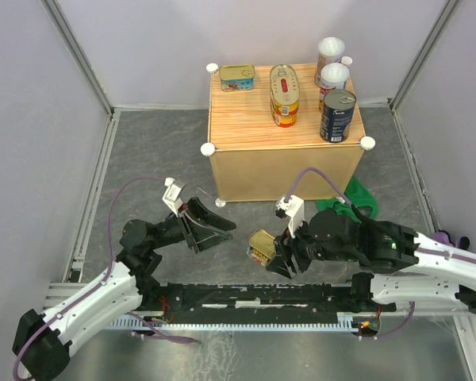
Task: Place and organize the canned foods onto the counter
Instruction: Pick up the canned food from the center of the board, then place the canned food on the counter.
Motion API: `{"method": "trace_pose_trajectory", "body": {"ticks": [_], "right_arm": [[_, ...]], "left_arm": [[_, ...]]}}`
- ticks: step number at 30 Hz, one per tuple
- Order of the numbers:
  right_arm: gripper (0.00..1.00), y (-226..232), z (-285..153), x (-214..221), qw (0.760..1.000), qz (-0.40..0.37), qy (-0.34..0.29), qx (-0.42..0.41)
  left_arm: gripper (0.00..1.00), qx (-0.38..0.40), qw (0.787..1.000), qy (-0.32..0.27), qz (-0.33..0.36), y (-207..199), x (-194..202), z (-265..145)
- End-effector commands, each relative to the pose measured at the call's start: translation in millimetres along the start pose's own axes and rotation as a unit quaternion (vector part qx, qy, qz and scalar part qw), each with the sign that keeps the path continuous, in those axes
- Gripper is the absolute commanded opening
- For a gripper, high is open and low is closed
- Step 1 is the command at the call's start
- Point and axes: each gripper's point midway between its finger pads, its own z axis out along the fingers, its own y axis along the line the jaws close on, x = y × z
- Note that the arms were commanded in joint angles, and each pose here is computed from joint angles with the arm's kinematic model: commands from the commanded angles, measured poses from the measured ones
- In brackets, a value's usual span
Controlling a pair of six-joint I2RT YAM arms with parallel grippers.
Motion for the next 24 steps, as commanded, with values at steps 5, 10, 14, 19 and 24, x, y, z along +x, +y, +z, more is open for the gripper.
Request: {"method": "trace_pose_trajectory", "body": {"ticks": [5,10,14,19,24], "right_arm": [[0.26,37.3,-31.6,-44.7,0.995,0.024,-0.058,-0.077],[0.26,51.4,-34.2,-55.4,0.993,0.024,-0.056,-0.102],[0.25,61.1,-36.3,-61.8,0.991,0.025,-0.052,-0.119],[0.25,70.3,-37.6,-66.9,0.989,0.025,-0.05,-0.136],[0.24,75.0,-31.5,-69.1,0.989,0.019,-0.039,-0.141]], "left_arm": [[0.74,0.089,0.99,0.053,0.093,-49.7,-3.2,8.8],[0.75,0.086,0.987,0.076,0.11,-50.2,0.0,13.7],[0.75,0.082,0.986,0.084,0.12,-48.0,1.1,15.5],[0.76,0.093,0.983,0.098,0.125,-50.9,2.2,18.3],[0.75,0.107,0.979,0.113,0.129,-56.1,2.9,21.1]]}}
